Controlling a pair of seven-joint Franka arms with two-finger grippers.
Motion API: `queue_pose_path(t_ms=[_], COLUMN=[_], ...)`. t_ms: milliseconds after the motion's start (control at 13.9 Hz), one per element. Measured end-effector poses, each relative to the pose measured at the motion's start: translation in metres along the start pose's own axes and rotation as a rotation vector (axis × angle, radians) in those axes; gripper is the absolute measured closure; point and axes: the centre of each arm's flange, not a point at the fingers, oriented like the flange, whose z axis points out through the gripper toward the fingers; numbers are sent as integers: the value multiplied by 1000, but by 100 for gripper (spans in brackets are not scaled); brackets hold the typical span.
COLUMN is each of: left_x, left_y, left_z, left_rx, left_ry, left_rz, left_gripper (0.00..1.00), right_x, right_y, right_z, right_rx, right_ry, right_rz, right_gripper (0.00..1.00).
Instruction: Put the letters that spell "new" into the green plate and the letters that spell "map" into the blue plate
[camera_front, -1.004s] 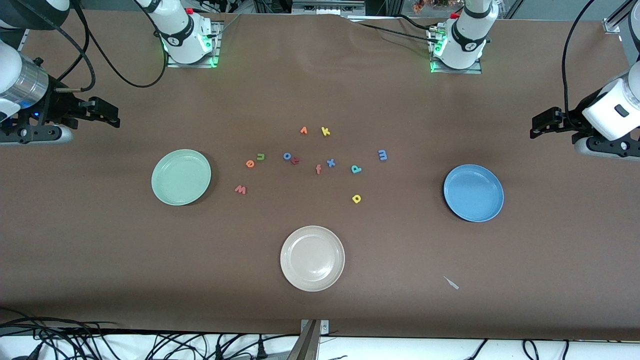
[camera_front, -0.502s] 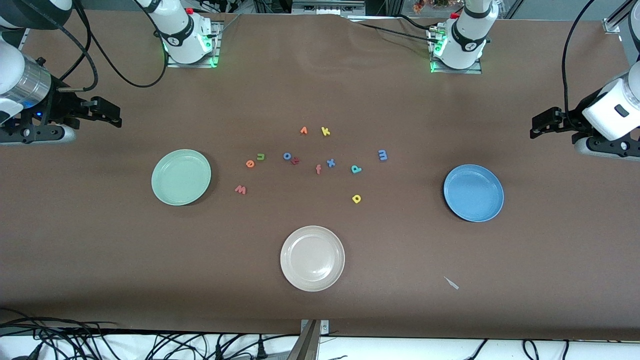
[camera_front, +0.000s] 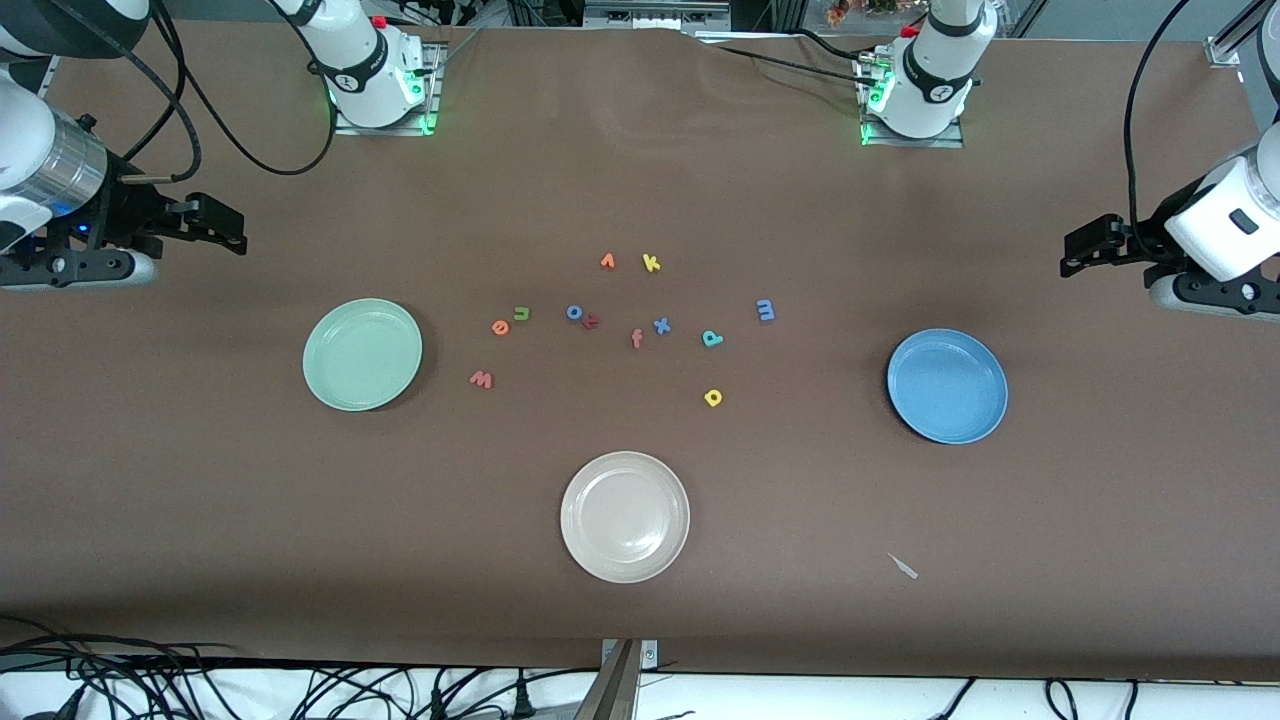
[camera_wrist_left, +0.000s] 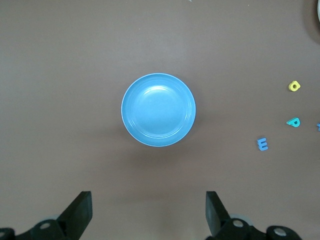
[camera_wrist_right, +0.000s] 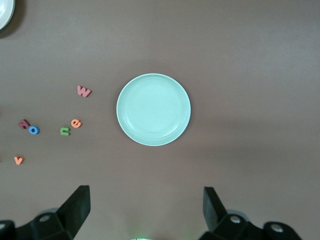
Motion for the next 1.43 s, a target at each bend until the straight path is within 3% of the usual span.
queue_pose_path(t_ms=[287,789,1076,1435], left_x=[0,21,35,7], left_y=[-2,-7,68,189], left_z=[3,59,102,193], left_rx=[-2,-28,-28,-15], left_ry=[-9,-136,-174,-69], left_rz=[-4,-4,-3,-143], left_gripper=[0,0,0,0], right_x=[5,19,28,53], right_y=[-1,-58,-94,-138], right_z=[4,70,122,185], right_rx=[6,34,47,79], right_ry=[19,64,71,87], right_rz=[7,97,210,344], right_gripper=[0,0,0,0])
